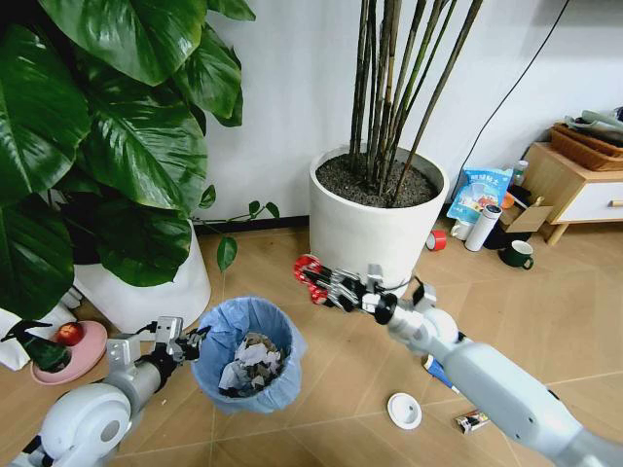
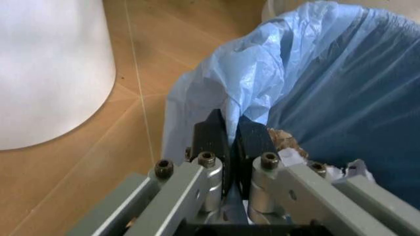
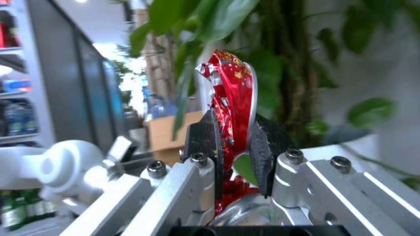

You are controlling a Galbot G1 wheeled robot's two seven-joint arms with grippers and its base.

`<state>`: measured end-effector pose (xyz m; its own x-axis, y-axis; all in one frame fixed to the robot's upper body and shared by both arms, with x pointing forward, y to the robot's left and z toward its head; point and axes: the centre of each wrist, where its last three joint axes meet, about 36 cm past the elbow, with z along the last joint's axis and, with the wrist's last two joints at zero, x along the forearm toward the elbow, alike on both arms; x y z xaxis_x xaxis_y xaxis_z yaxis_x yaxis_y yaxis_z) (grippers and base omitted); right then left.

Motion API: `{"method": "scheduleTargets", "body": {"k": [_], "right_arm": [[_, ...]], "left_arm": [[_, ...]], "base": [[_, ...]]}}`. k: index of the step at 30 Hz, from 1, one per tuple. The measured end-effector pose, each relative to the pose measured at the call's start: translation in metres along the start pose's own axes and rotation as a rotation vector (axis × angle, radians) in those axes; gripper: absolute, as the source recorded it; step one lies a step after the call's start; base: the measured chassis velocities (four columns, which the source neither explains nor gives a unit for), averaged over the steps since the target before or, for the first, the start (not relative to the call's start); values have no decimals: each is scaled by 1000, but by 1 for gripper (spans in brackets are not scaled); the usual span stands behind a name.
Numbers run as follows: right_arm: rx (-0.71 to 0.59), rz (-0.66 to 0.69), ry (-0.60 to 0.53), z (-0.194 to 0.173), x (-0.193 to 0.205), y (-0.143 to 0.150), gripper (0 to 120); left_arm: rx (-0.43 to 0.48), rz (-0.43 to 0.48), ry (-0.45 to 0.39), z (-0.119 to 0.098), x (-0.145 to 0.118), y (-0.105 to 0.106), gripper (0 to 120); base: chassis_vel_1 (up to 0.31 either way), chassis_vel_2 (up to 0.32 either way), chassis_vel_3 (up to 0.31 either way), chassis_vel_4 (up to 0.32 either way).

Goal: Pick up the trash bin and place the garbage on the floor into it.

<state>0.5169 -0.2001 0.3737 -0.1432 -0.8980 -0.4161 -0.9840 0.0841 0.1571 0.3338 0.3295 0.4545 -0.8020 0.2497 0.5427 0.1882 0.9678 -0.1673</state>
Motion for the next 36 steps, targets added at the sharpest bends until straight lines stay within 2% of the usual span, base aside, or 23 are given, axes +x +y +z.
{"method": "scheduleTargets", "body": {"k": [9,16,20,22,25,26,30,31,35,36], "right_arm": [[-83,-106,78,41,-46,1,11],[-83,-121,184,56,-44,0,14],[-75,-118,208,54,-41,-1,32],[-73,-117,210,54,-41,-2,35],[-64,-116,217,50,-40,-4,51],[-64,-116,217,50,-40,-4,51],[-46,-117,242,38,-34,-7,69],[-46,-117,242,38,-34,-7,69],[-17,-54,251,25,-16,-7,88],[-17,-54,251,25,-16,-7,88]], "left_arm": [[7,-5,-8,-1,0,2,0],[11,-9,-16,-3,1,3,0],[12,-10,-19,-4,2,3,0],[12,-10,-20,-5,2,3,0],[10,-12,-20,-6,3,3,0],[10,-12,-20,-6,3,3,0],[7,-22,-23,-9,5,5,0],[7,-22,-23,-9,5,5,0],[13,-28,-28,-9,6,5,0],[13,-28,-28,-9,6,5,0]], "base": [[0,0,0,0],[0,0,0,0],[0,0,0,0],[0,0,0,0],[0,0,0,0],[0,0,0,0],[0,0,0,0],[0,0,0,0],[0,0,0,0],[0,0,0,0]]}}
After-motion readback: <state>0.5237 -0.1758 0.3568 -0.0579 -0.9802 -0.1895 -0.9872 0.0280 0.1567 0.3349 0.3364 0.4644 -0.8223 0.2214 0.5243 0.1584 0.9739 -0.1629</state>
